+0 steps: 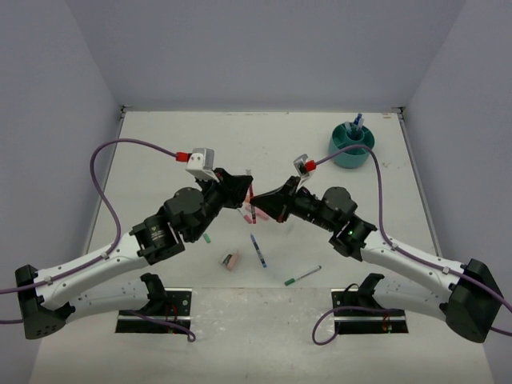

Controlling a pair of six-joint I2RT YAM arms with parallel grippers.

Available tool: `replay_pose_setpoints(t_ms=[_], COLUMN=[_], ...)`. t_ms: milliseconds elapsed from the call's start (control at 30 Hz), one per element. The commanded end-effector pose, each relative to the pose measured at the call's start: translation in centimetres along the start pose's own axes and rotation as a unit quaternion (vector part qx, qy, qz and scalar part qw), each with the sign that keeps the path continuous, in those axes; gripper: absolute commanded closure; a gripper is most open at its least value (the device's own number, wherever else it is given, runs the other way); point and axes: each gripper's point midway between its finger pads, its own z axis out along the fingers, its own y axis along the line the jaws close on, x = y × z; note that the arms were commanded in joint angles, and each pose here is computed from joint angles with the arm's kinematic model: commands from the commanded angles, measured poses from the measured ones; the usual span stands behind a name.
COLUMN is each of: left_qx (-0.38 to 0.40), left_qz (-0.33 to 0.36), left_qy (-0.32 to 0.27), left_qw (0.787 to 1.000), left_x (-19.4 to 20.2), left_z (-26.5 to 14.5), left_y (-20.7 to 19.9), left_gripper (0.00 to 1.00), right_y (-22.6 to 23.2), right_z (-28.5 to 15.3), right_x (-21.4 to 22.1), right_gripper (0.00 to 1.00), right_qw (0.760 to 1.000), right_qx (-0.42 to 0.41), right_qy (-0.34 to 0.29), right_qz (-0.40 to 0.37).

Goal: Sort the stationery into containers
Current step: Close the pen cap on the pen.

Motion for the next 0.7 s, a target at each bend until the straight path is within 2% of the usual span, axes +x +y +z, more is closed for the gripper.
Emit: replay_pose_setpoints(t_ms=[0,300,367,433,500,600,667], left_qx=[0.015,0.040,0.042,0.044,0.058,0.076,0.099], left_qz=[0.011,0.021,0.025,0.028,0.028,0.038,0.054], left_qy=[0.017,0.008,0.008,0.009,-0.001,-0.002,-0.009], left_qw=[1.000,0.999,0.999,0.999,0.998,0.996,0.994], left_x=[0.4,-1.0,-1.0,-1.0,-1.6,-1.7,-2.0], left_z=[-0.1,-0.4,-0.4,-0.4,-0.4,-0.7,-1.0], left_y=[-0.8,-2.0,-2.1,-2.2,-2.9,-3.3,-3.9], left_gripper=[0.72,0.71,0.76,0.91,1.00,1.00,1.00], right_y=[3.1,4.7,5.1,5.2,5.2,5.2,5.0], right_z=[0.5,0.1,0.0,0.0,-0.1,0.0,0.2], right_x=[-6.7,-6.5,-6.5,-6.4,-6.3,-6.3,-5.7], right_gripper=[1.00,1.00,1.00,1.00,1.00,1.00,0.92], right_qw=[0.992,0.990,0.989,0.989,0.989,0.989,0.990], right_qx=[-0.046,-0.082,-0.092,-0.095,-0.095,-0.096,-0.097], right_qy=[-0.098,-0.084,-0.081,-0.081,-0.079,-0.077,-0.059], right_qz=[-0.057,-0.073,-0.077,-0.080,-0.081,-0.085,-0.088])
